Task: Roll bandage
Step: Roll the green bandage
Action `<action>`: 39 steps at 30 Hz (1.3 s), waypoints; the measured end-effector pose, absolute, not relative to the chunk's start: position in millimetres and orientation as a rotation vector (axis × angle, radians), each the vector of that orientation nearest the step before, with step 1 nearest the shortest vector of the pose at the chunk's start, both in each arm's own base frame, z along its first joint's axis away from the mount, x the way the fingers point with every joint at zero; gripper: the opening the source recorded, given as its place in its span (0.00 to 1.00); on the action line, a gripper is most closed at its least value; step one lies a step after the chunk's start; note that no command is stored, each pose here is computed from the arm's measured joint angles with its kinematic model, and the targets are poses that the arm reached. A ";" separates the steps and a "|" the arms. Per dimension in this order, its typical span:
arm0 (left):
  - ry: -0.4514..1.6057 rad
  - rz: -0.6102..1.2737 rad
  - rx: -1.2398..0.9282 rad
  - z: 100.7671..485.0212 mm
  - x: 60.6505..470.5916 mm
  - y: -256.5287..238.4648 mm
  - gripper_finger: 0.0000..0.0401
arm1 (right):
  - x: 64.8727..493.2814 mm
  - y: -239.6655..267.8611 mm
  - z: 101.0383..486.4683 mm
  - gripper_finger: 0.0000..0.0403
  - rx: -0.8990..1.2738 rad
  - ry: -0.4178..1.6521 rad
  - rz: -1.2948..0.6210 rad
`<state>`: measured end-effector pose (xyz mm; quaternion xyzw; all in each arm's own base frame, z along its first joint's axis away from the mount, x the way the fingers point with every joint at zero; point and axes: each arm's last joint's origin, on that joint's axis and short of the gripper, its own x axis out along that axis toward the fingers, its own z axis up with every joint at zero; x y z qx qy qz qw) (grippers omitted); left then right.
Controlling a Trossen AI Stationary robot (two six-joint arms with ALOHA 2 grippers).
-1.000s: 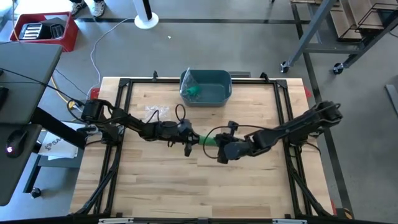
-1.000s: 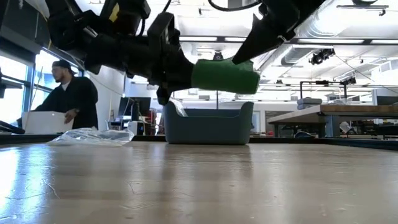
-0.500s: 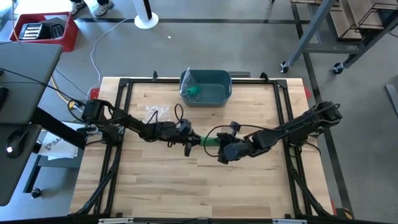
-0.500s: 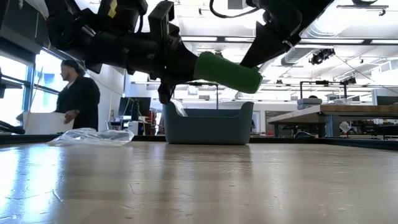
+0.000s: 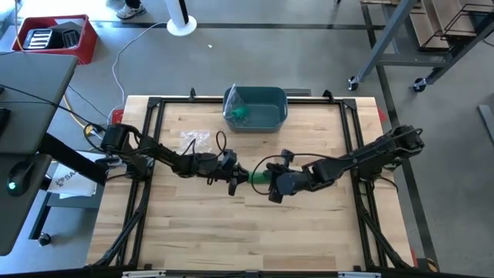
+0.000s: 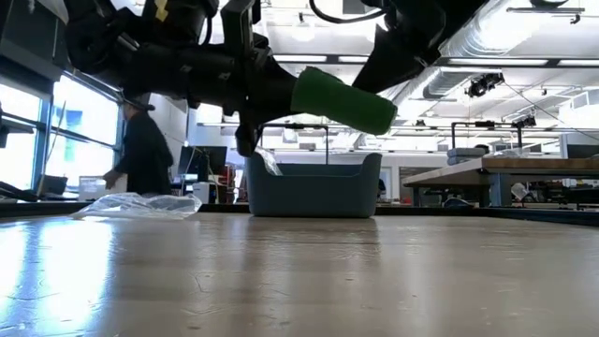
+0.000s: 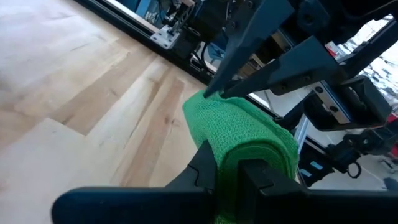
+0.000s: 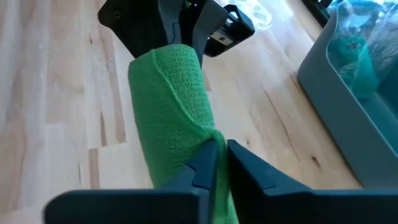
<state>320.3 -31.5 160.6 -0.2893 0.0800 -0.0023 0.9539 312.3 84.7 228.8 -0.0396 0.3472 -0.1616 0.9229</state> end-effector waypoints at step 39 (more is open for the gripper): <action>0.117 -0.035 -0.299 166.0 320.9 -34.2 0.03 | 286.0 103.6 282.8 0.38 -0.138 0.533 -0.048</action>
